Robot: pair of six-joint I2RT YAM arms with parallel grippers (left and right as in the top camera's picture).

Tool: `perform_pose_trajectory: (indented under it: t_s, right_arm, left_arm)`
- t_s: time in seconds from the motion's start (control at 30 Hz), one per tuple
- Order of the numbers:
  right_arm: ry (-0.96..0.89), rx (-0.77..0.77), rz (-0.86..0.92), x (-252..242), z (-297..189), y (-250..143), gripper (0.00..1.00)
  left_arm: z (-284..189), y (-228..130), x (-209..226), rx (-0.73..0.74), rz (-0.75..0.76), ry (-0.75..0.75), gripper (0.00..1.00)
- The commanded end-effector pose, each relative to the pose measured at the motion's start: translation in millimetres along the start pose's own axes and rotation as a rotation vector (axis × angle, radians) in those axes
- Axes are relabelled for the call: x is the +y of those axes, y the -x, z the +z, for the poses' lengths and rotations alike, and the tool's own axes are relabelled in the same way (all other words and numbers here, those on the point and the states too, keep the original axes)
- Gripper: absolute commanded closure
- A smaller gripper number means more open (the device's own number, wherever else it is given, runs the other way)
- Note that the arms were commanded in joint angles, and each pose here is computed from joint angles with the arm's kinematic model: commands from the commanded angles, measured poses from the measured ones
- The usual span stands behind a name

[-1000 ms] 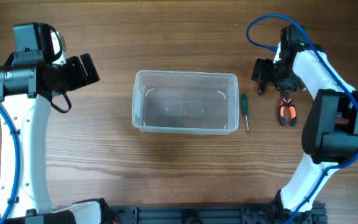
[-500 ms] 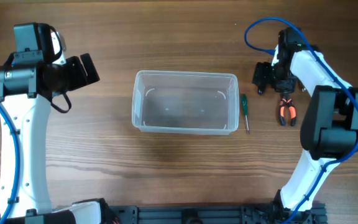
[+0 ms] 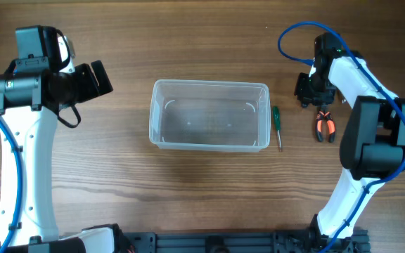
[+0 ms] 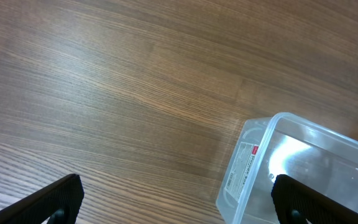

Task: Pack container
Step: 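Grasp the red-handled screwdriver with the right gripper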

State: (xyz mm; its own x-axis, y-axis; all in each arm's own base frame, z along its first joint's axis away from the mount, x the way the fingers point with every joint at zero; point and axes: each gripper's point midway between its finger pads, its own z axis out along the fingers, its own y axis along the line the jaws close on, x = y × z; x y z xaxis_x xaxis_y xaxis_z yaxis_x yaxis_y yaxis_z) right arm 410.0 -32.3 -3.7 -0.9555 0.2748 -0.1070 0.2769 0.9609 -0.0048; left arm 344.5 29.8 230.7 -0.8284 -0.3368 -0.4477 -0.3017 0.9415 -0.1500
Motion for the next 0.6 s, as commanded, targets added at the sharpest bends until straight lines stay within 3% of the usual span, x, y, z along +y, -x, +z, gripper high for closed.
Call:
perform_pose_trajectory:
  t_s: [0.0, 0.1, 0.2, 0.4, 0.57]
  right_arm:
    - [0.008, 0.062, -0.004, 2.6, 18.9, -12.1, 0.83]
    - [0.008, 0.062, -0.004, 2.6, 18.9, -12.1, 0.85]
    - [0.009, 0.061, -0.005, 2.6, 18.9, -11.8, 0.96]
    - [0.015, 0.028, -0.035, 4.1, 6.4, -2.7, 0.96]
    - [0.055, -0.246, -0.207, 23.5, -121.8, 40.5, 0.96]
  left_arm:
    - [-0.1, 0.2, -3.2, 0.005, -0.016, -0.022, 0.0]
    - [-0.1, 0.2, -3.2, 0.005, -0.016, -0.022, 0.0]
    - [-0.1, 0.4, -3.2, 0.005, -0.016, -0.022, 0.0]
    - [-0.1, 0.5, -3.2, 0.004, -0.016, -0.021, 0.0]
    - [-0.1, 0.5, -3.2, 0.004, -0.016, -0.021, 0.0]
